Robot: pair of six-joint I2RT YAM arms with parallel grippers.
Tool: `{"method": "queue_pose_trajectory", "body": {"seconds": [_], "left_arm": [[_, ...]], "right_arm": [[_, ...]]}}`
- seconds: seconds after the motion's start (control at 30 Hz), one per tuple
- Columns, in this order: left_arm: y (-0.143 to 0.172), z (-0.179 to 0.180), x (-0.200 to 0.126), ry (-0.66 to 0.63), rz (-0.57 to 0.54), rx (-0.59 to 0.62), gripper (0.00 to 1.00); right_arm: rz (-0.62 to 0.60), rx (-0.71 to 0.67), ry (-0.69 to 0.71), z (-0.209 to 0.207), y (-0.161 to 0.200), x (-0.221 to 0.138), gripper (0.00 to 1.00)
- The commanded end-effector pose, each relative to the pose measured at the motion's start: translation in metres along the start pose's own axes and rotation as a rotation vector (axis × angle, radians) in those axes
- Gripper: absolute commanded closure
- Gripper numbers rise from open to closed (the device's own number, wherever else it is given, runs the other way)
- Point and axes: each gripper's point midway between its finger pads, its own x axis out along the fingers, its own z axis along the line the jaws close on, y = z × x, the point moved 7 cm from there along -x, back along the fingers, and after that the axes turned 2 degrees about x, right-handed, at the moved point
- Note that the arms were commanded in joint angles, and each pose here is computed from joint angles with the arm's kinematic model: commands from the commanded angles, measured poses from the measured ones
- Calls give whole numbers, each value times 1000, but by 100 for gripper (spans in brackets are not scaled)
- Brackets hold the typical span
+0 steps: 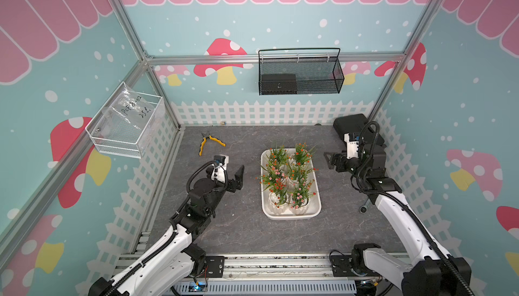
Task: Put the potted gypsophila into the storage box
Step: Reset both arms
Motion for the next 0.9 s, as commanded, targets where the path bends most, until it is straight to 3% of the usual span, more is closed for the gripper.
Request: {"method": "queue_pose_trajectory", "body": {"seconds": [0.0,0.1,0.27,0.37,0.57,0.7,0.77,0.87], "left_arm": [[9,50,-10,-402,-27,-47,6],[23,82,-8,-558,-10,-59,3],[48,114,7,-632,46,-122,1],[58,122,13,-682,34,-87,1],[71,133,24,-773,49,0,1],[70,132,31,-750,-22,7,1],[71,132,38,-744,26,15,1],[70,131,41,-722,-10,3,1]], "right_arm": [[-141,25,97,-31,1,9,8],[-199,-12,220,-53,14,17,6],[-212,-80,370,-76,35,28,5],[-212,-109,404,-84,48,32,4],[-228,-197,412,-90,77,40,5],[-222,-221,354,-89,88,50,6],[-214,-226,342,-90,91,53,6],[-233,-264,285,-83,95,53,6]]}}
